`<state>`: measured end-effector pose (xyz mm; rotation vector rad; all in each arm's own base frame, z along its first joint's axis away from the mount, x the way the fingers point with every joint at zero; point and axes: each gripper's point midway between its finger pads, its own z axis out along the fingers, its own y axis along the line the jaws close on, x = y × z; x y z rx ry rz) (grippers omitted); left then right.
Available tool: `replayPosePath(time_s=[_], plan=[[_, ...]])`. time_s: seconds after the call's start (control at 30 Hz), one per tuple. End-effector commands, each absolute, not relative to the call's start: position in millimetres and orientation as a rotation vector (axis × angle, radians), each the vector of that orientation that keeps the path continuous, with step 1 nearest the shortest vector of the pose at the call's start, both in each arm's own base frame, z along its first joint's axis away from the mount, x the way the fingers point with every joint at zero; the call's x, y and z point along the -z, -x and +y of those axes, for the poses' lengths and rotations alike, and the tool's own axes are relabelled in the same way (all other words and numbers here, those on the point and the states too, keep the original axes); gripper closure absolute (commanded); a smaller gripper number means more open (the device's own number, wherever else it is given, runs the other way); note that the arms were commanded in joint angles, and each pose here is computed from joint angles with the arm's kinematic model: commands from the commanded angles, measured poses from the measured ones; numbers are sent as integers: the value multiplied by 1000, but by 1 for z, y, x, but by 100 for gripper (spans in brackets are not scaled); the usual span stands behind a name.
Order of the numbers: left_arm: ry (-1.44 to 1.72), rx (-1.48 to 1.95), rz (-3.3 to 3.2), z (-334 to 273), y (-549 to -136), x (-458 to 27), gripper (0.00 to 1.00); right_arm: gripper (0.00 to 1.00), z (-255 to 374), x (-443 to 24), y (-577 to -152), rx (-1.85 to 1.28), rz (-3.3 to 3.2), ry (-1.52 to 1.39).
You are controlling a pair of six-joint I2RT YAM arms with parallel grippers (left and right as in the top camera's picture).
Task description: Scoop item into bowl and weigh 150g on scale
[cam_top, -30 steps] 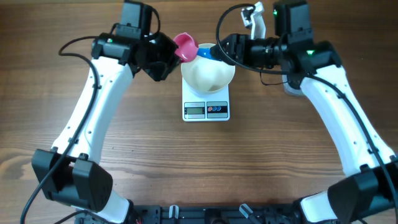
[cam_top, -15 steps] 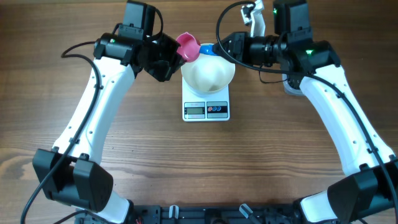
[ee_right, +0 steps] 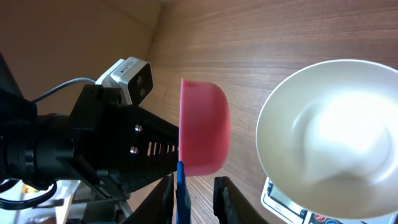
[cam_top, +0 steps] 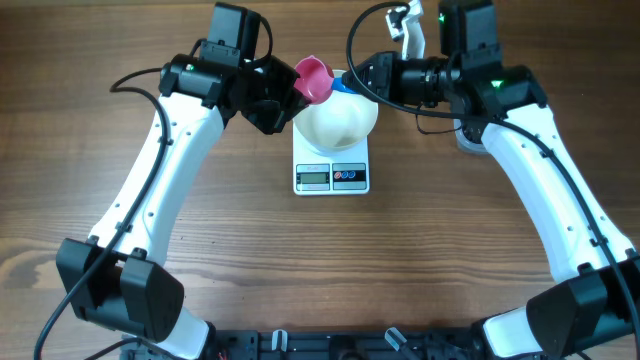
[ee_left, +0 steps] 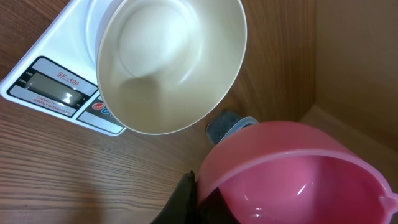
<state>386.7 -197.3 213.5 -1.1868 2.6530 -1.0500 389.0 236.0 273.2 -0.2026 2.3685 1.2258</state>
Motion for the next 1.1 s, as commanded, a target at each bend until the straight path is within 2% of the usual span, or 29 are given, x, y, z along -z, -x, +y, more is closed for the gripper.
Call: replayPosePath(time_s=[0.0, 0.27, 0.3, 0.4, 0.5, 0.53, 0.57, 0.6, 0.73, 0.83, 1.07], plan=[[1196, 1074, 2649, -200, -388, -216, 96, 82, 242, -277, -388, -1252, 2358, 230], [1197, 1070, 2647, -200, -388, -216, 96, 92, 241, -275, -386, -1251, 2373, 225], [1197, 1070, 2647, -200, -388, -216, 92, 96, 241, -275, -386, -1251, 2374, 225], [1197, 1070, 2647, -200, -388, -216, 72, 96, 241, -274, -386, -1249, 2376, 225], [1197, 1070, 2647, -200, -388, -216, 43, 96, 241, -274, -386, -1243, 2376, 227], [1197, 1070, 2647, -200, -388, -216, 37, 96, 240, -273, -386, -1238, 2379, 224], [1196, 1069, 2647, -200, -389, -216, 23, 96, 239, -272, -387, -1225, 2383, 217], [1197, 1064, 2645, -199, -389, -216, 17, 96, 237, -270, -388, -1210, 2390, 207], [1105, 914, 2618, -183, -398, -209, 12, 96, 223, -256, -393, -1102, 2447, 132], [855, 776, 2634, -168, -405, -206, 8, 96, 204, -247, -396, -1027, 2475, 122], [396, 667, 2666, -160, -409, -206, 12, 96, 143, -237, -398, -919, 2526, 27]])
